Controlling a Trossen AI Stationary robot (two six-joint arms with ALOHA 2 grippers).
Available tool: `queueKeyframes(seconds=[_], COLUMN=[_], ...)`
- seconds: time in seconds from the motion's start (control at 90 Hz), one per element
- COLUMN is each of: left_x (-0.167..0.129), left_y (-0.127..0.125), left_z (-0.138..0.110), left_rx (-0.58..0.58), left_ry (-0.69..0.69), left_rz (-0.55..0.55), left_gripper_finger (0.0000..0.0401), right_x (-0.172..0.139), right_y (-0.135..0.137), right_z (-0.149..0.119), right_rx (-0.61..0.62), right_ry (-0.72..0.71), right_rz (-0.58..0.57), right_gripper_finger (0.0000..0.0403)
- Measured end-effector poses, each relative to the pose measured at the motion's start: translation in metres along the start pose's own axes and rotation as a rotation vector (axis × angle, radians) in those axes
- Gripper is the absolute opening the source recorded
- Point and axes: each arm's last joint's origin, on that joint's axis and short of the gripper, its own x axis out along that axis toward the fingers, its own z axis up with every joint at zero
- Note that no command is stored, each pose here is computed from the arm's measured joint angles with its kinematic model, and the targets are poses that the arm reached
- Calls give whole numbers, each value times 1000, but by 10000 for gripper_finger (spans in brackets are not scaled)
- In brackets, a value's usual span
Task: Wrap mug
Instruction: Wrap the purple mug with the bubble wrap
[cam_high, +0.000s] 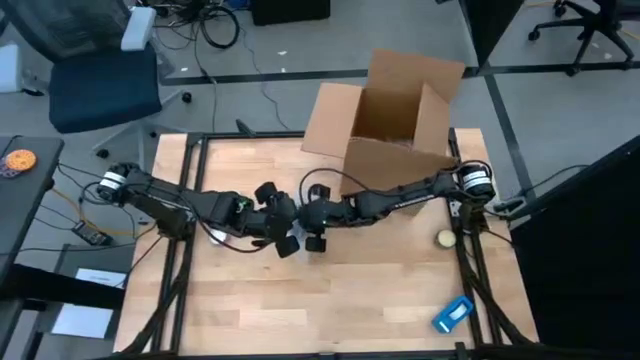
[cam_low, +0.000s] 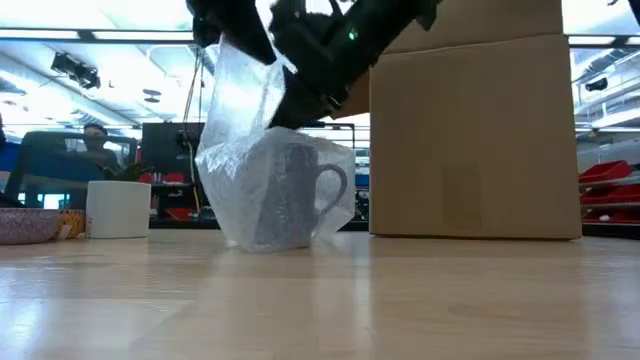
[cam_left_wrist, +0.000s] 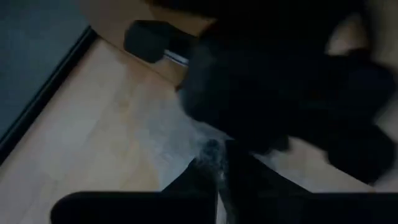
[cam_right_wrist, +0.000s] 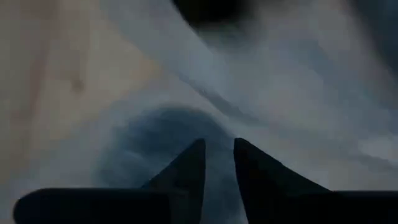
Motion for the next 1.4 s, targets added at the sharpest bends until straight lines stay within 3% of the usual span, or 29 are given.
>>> queueKeyframes(seconds=[0.233, 0.722, 0.911, 1.122, 1.4], left_x=[0, 0, 0, 0, -1], left_y=[0, 0, -1, -1, -3], left_z=[1, 1, 2, 4, 6], left_rx=[-3, -7, -14, -21, -37], left_ry=[-5, -11, -22, -33, -59], left_rz=[-1, -1, -7, -10, -23], left_gripper_finger=[0, 0, 0, 0, 0], right_x=[4, -2, 0, 3, 2], right_y=[-18, -22, -36, -49, -47], right_z=[-9, -5, -6, -10, -10], right_rx=[-11, -123, -116, -134, -350], right_ry=[100, 80, 102, 145, 184], right_rz=[-45, -93, -184, -203, -281], right_gripper_finger=[55, 54, 54, 54, 54])
